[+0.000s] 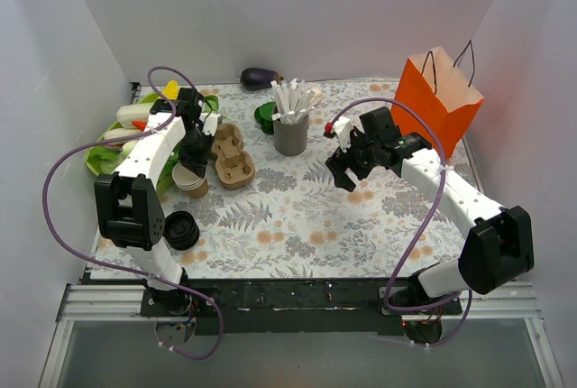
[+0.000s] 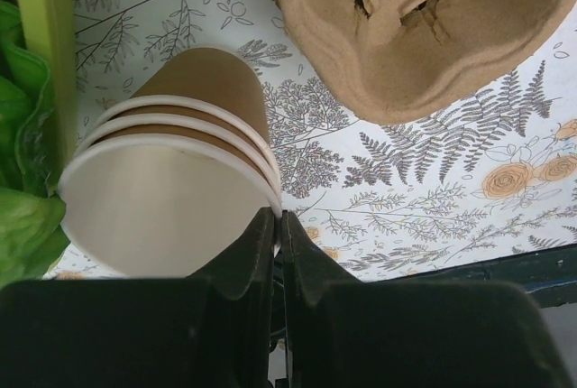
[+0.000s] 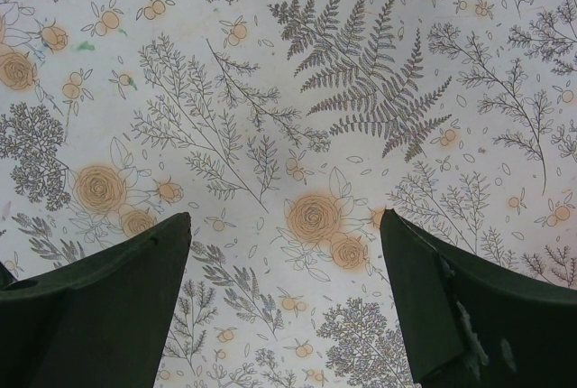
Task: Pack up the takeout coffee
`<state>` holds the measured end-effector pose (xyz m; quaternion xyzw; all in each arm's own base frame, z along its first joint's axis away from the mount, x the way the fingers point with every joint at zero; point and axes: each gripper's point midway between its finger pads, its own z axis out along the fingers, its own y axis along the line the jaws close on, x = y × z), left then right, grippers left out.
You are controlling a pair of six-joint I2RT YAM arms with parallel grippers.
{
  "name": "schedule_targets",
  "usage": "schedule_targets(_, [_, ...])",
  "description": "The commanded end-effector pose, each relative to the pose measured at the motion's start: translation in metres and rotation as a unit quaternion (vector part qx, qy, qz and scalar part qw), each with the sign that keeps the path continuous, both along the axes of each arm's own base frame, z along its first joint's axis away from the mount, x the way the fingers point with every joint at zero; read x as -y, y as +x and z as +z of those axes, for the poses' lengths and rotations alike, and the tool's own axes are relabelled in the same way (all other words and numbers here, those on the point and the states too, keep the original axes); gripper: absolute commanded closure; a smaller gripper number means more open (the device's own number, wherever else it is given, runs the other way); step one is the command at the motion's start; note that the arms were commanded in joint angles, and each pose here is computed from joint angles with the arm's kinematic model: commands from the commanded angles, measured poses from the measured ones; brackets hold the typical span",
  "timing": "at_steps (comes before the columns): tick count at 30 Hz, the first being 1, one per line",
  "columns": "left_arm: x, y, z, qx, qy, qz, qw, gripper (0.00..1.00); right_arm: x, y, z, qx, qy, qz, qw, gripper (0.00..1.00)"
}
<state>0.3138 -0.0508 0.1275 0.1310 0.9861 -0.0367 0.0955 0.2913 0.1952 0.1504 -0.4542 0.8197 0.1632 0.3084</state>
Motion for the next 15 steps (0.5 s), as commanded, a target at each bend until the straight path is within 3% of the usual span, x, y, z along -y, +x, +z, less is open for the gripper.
schedule_targets(1, [-0.009, 0.007, 0.028, 0.039, 0.019, 0.007, 0.999, 1.00, -0.006, 0.003, 0.011, 0.021, 0.015, 0.011, 1.000, 0.07])
schedule_targets(8, [-0.019, 0.009, 0.058, 0.088, 0.046, 0.007, 0.995, 1.00, -0.020, 0.005, 0.020, 0.019, 0.043, 0.016, 0.999, 0.08])
schedule_targets(12, [-0.032, -0.003, 0.044, 0.097, 0.114, -0.032, 0.988, 1.00, -0.024, 0.007, 0.019, 0.019, 0.044, 0.020, 0.999, 0.08])
schedule_targets(15, [-0.018, -0.005, 0.059, 0.107, 0.082, -0.032, 0.990, 1.00, -0.025, 0.007, 0.017, 0.015, 0.044, 0.021, 0.999, 0.08])
